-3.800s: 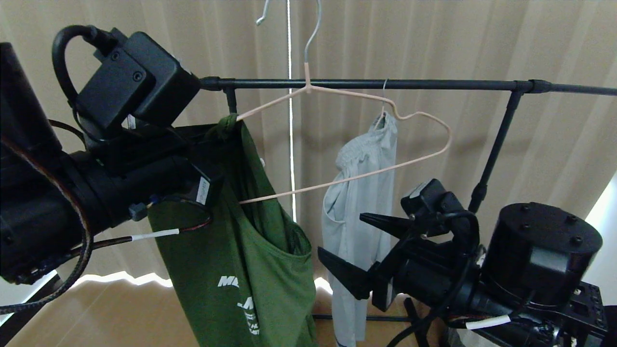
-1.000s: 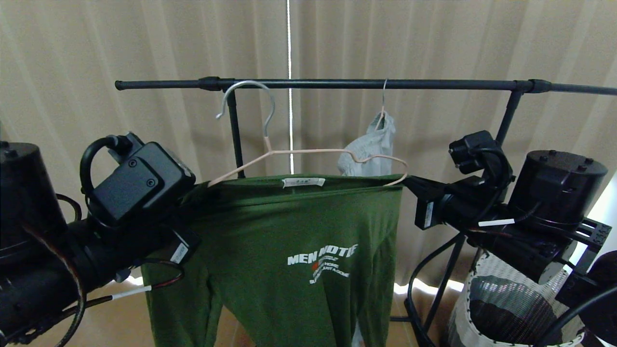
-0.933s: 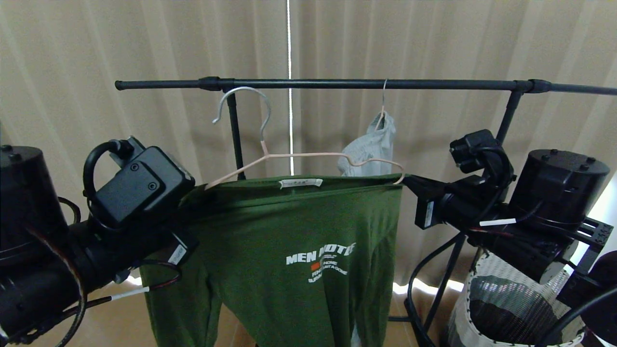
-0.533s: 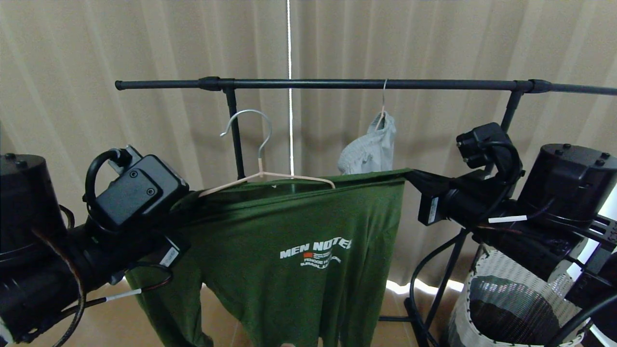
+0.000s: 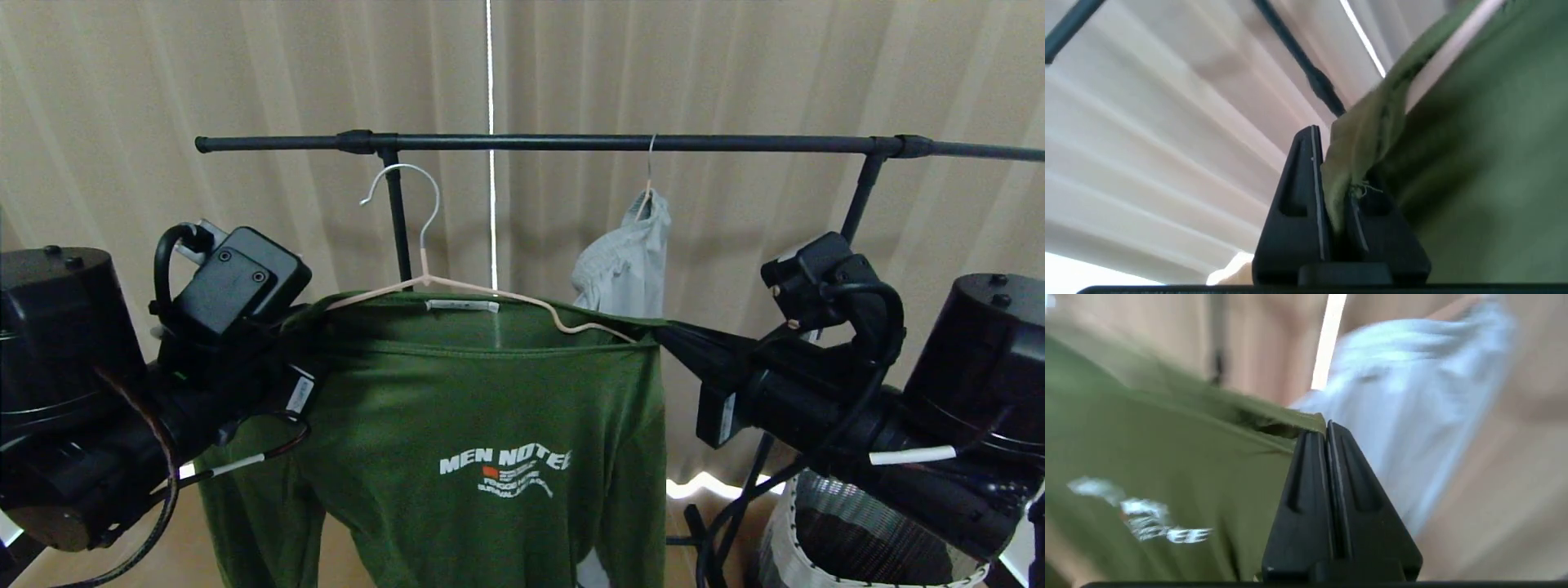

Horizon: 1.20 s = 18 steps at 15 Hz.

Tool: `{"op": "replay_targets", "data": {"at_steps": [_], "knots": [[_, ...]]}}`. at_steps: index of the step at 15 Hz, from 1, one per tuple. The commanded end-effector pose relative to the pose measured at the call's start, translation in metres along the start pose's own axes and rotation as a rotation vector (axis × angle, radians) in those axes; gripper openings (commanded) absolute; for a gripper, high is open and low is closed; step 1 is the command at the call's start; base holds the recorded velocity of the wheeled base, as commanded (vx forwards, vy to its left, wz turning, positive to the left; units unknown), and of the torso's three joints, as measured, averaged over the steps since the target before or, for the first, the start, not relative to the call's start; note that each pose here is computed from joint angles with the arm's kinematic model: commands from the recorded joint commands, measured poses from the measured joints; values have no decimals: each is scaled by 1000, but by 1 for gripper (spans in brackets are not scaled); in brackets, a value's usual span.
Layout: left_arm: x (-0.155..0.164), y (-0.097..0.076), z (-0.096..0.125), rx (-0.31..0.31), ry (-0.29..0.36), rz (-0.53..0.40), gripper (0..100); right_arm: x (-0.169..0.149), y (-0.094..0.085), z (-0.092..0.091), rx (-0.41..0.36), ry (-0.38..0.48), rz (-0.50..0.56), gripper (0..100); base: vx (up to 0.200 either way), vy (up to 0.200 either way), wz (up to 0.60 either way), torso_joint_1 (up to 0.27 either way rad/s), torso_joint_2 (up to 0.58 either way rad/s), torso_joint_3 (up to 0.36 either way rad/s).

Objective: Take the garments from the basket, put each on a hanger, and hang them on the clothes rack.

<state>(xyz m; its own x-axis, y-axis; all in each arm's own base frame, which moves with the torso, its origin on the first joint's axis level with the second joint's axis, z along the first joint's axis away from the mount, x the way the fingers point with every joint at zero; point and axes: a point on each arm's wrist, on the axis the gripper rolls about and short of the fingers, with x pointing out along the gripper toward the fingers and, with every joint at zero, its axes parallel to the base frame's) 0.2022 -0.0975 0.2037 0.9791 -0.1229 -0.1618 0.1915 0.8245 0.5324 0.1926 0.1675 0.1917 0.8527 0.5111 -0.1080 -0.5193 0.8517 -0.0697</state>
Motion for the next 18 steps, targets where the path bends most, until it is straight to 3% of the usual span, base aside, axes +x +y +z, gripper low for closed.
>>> {"op": "replay_targets", "data": {"at_steps": [1, 2, 5, 9, 11, 14, 16, 18], "knots": [[2, -2, 1, -5, -8, -10, 0, -11, 8, 3, -5, -15, 47, 100, 0, 0, 0, 0, 0, 0], [2, -2, 1, -8, -10, -9, 0, -11, 8, 1, -6, -9, 47, 100, 0, 0, 0, 0, 0, 0], [2, 1, 7, -53, -65, 14, 0, -12, -2, -1, -133, -4, 8, 100, 0, 0, 0, 0, 0, 0], [-1, 1, 5, -132, -110, 32, 0, -26, -7, 21, -397, -17, -1, 100, 0, 0, 0, 0, 0, 0], [-4, -4, -5, -184, -123, 28, 0, -26, 1, 38, -457, -4, 30, 100, 0, 0, 0, 0, 0, 0], [-7, -20, -13, -228, -179, -40, 0, -15, 9, 35, -466, 20, 49, 100, 0, 0, 0, 0, 0, 0], [1, -29, -21, -224, -168, -50, 0, -16, 16, 32, -474, 27, 76, 100, 0, 0, 0, 0, 0, 0], [12, -33, -31, -286, -180, -28, 0, -11, 19, 30, -475, 28, 86, 100, 0, 0, 0, 0, 0, 0]]}}
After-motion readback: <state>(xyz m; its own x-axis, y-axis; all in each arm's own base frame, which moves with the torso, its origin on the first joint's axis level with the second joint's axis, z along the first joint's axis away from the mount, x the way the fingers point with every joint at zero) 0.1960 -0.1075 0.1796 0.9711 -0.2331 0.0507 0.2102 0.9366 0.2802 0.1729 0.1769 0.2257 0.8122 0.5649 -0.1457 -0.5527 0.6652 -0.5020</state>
